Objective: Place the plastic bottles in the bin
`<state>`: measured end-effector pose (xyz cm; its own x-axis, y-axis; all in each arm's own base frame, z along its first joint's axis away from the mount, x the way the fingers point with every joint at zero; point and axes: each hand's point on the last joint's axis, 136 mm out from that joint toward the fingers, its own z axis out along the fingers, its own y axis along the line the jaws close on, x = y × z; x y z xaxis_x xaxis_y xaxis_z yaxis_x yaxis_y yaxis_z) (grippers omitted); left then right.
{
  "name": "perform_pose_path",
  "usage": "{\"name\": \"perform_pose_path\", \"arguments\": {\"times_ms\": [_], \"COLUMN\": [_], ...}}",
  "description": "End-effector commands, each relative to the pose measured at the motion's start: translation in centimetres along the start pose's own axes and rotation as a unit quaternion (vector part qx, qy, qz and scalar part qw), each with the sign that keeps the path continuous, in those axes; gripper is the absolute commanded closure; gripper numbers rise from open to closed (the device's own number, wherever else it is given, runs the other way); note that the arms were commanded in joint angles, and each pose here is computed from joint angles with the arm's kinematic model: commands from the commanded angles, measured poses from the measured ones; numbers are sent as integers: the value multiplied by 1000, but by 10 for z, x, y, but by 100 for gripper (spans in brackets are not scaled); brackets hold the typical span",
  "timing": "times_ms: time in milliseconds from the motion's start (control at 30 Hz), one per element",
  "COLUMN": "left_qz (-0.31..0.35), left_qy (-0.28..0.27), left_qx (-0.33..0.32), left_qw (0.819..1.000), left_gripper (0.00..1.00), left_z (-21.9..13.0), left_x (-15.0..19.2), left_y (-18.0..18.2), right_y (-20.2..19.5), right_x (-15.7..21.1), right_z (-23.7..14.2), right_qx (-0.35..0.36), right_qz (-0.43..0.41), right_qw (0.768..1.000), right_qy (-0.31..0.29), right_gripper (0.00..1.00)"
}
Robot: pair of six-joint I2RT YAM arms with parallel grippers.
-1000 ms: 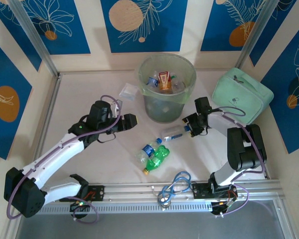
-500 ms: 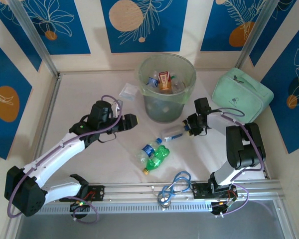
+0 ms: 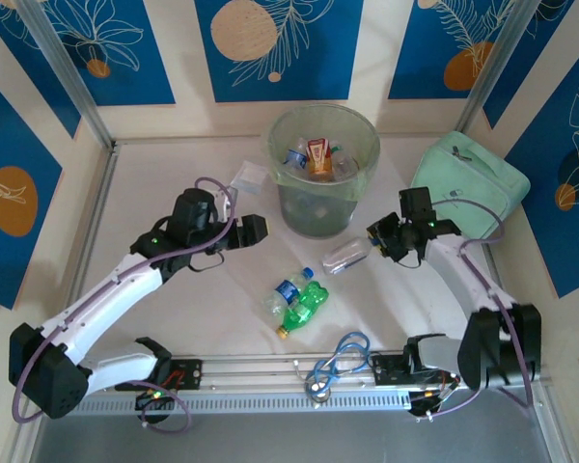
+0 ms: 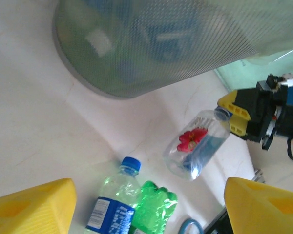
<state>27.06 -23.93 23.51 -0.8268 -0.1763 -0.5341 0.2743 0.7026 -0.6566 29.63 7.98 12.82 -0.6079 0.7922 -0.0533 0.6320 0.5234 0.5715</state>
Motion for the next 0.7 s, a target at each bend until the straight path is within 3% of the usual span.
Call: {"name": "perform_pose_path", "arguments": {"times_ms": [0, 133, 367, 533, 667], "left_qz": [31, 50, 75, 73, 66], "left_qy": [-12, -19, -19, -40, -67], "left_qx": [28, 57, 99, 78, 62], "left_qw": [999, 997, 992, 993, 994], "left_gripper": [17, 12, 7, 6, 4], "left_z": [-9, -17, -22, -28, -36], "left_x": [-13, -20, -23, -29, -33], "left_y": [-24, -42, -65, -59, -52], "right_y": [10, 43, 119, 178, 223], "right_x": [19, 44, 83, 75, 50], "right_z": [-27, -63, -124, -165, -189], "right_qx": [-23, -62, -143, -195, -234], "right_qz": [-80, -201, -358, -387, -352], "right_qw": [996, 978, 923, 900, 903], "right_qy": [18, 13, -4, -45, -73], "right_gripper": [70, 70, 70, 69, 68]}}
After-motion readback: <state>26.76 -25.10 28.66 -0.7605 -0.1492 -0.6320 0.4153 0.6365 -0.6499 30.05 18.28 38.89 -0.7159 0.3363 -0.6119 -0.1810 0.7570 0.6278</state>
